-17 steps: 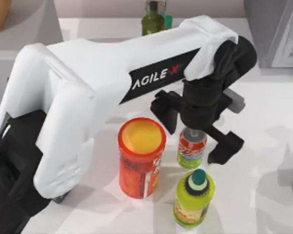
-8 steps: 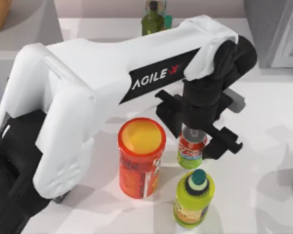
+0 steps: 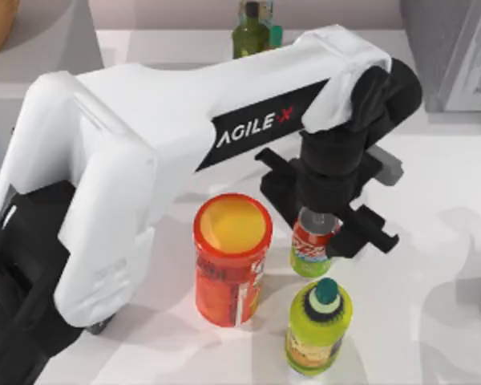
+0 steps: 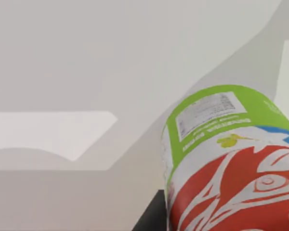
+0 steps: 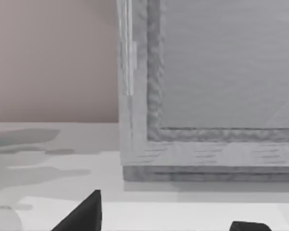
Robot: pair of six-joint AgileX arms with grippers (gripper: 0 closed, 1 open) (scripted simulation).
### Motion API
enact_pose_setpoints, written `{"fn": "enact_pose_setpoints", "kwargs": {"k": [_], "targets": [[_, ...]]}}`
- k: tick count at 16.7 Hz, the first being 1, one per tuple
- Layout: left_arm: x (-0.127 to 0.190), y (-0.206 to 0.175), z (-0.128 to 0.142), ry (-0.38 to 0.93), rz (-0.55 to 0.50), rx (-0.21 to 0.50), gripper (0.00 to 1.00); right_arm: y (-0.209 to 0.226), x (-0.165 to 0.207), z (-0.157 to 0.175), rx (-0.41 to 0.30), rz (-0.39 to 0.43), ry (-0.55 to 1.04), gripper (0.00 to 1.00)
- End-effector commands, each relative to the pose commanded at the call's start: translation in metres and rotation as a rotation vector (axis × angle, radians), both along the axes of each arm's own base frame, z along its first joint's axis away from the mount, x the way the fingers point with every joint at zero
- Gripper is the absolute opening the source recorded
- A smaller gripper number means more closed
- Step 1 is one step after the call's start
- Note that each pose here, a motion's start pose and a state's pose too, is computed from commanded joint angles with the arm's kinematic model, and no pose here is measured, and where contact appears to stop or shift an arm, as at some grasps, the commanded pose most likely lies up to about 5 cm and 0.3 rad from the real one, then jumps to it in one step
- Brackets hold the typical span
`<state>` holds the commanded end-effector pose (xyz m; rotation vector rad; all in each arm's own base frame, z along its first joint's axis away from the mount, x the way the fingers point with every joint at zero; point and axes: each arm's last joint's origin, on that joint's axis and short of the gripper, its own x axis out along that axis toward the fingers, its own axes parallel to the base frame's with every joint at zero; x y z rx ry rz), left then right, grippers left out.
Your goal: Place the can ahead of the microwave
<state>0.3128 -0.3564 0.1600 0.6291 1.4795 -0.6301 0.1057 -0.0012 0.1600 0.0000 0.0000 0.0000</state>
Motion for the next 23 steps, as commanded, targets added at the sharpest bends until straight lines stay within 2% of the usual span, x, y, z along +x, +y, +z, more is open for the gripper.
{"fn": "enact_pose_setpoints", "kwargs": {"k": [9,16,23], "targets": [[0.000,0.000,0.000,0.002,-0.002,0.001,0.00,0.000,0.000,0.000,0.000,0.000,0.000,1.00],[0.000,0.000,0.038,0.001,0.000,0.001,0.00,0.000,0.000,0.000,0.000,0.000,0.000,1.00],[0.007,0.009,0.042,-0.009,0.020,-0.004,0.00,0.000,0.000,0.000,0.000,0.000,0.000,1.00]]}}
